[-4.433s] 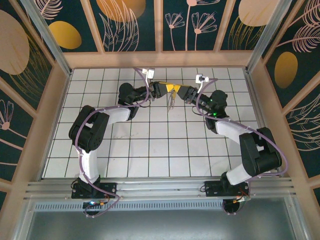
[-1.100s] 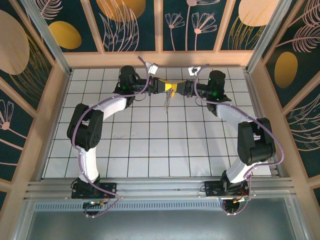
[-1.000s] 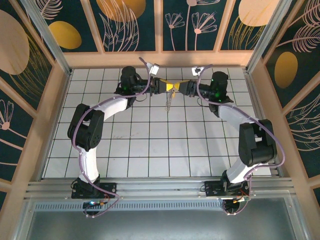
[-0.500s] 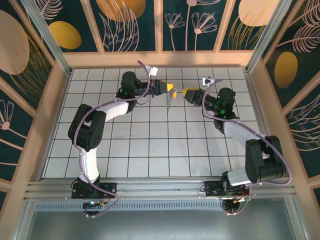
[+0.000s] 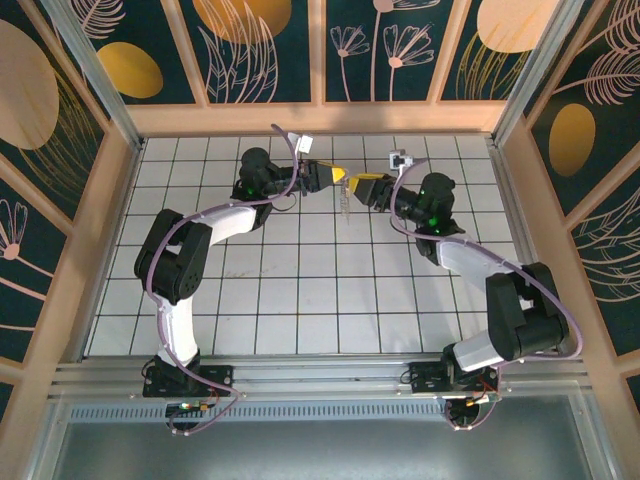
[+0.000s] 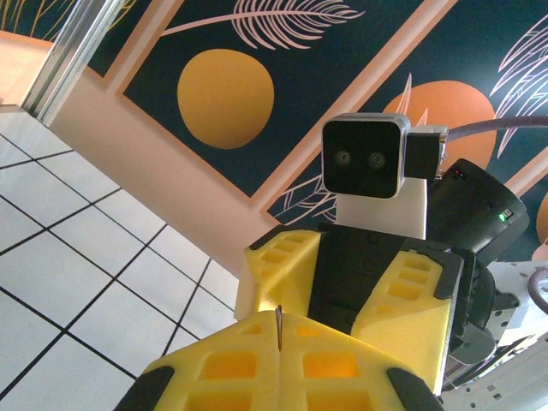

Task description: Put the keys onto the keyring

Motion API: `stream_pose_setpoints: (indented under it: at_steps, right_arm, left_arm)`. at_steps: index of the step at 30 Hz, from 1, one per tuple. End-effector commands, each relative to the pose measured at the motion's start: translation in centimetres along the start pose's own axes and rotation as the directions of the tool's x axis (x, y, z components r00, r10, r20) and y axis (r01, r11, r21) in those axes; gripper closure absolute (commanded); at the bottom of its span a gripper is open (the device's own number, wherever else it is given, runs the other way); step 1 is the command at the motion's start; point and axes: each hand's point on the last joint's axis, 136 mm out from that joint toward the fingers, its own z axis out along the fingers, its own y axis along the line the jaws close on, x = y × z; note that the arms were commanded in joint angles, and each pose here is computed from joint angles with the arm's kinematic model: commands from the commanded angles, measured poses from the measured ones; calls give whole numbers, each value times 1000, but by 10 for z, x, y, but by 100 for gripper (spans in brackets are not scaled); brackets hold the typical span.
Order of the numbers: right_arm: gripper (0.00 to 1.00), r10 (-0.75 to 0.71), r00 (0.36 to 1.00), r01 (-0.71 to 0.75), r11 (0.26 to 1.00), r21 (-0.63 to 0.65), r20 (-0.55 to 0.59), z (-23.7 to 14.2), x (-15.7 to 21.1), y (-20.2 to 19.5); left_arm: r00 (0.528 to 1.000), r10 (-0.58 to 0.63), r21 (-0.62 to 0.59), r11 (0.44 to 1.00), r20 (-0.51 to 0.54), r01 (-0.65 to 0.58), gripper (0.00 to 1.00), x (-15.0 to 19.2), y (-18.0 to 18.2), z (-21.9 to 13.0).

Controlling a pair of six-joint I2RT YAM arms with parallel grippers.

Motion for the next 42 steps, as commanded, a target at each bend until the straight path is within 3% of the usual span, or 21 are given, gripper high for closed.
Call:
stream_pose_setpoints:
  at_steps: [1, 4, 12, 25, 42]
  right_arm:
    - [59, -50, 999, 50, 999, -7, 23, 8, -12, 3]
    - [63, -49, 999, 49, 999, -8, 14, 11, -11, 2]
    - [100, -58, 998, 58, 998, -9, 0, 10, -6, 4]
    - [100, -83, 997, 83, 996, -21, -8, 14, -2, 19]
    - [56, -109, 992, 104, 991, 81, 67, -27, -31, -3]
  left_arm:
    - [996, 75, 41, 996, 40, -77, 100, -18, -28, -1]
    - [996, 76, 41, 996, 42, -78, 100, -19, -29, -1]
    - [996, 77, 32, 996, 51, -78, 100, -20, -29, -1]
    - [996, 72, 24, 997, 60, -74, 100, -21, -30, -1]
    - [996, 74, 20, 997, 48, -75, 100, -19, -31, 0]
